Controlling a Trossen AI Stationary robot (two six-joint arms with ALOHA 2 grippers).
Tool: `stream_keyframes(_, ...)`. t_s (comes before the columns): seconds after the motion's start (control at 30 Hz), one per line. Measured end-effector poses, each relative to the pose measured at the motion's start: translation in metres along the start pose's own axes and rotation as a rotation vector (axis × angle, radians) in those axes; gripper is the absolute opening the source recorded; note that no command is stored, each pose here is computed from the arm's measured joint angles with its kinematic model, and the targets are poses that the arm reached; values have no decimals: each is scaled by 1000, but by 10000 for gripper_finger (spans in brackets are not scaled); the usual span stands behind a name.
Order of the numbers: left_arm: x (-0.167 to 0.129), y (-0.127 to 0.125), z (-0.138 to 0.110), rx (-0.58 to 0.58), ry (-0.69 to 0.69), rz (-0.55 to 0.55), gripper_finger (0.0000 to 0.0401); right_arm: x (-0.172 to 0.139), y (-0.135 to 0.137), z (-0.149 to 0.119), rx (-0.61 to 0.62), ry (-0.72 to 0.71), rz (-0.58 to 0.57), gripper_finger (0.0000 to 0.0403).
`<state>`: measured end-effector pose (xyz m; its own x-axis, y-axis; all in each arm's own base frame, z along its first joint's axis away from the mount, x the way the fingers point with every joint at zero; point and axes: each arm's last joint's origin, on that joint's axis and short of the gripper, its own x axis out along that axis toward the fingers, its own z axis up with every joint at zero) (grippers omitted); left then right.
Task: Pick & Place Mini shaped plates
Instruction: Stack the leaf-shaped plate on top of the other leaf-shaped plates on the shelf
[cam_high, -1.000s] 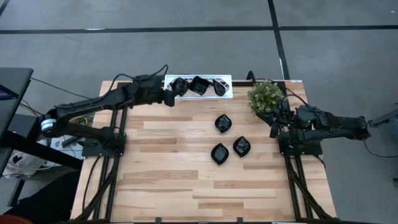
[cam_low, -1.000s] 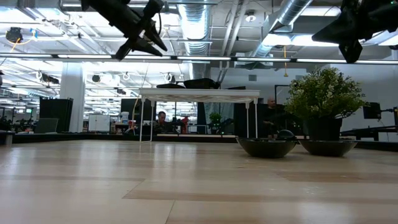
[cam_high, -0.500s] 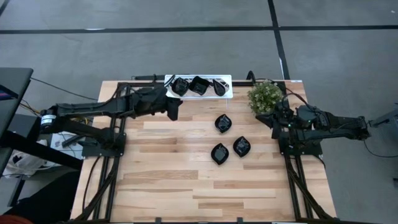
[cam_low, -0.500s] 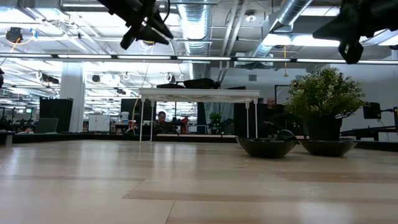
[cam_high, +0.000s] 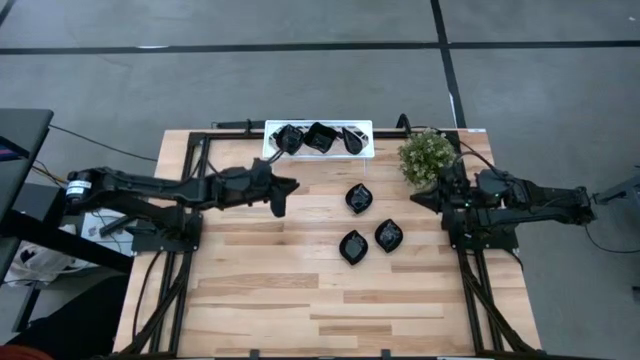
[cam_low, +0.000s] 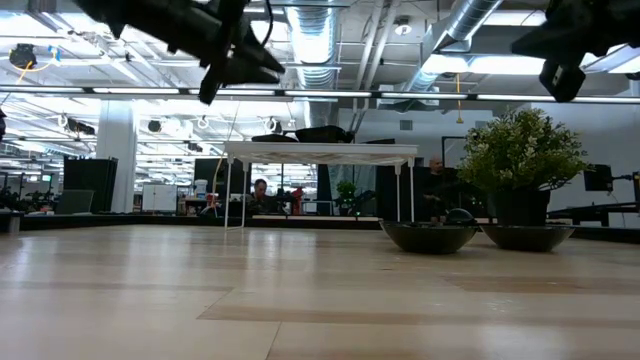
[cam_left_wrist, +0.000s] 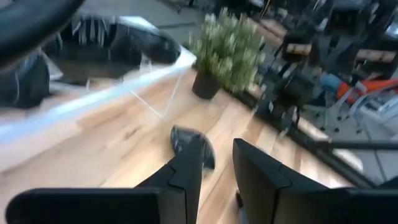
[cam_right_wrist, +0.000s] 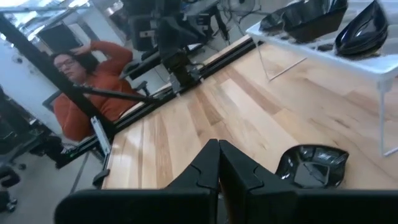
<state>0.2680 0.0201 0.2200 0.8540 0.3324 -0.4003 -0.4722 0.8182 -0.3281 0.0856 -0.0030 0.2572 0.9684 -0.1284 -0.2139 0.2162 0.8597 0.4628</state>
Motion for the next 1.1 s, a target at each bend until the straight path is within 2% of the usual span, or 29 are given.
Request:
stream_keyframes(0.2,-3,1,-21,12,38,-18,92,6,0,-5,-5,98,23,1)
stream_keyframes(0.33,-4,0,-26,1,47,-26,92,19,1,-12,40,208,13,1)
stream_keyframes(0.5,-5,-3,-27,6,49,-38,92,38,1,-23,66,351,-47,1)
stream_keyframes(0.87,-5,-3,-27,10,50,-39,92,74,16,-41,47,481,-33,1)
stream_keyframes(1.1,-6,-2,-36,45,71,-42,92,81,15,-59,175,612,-154,1)
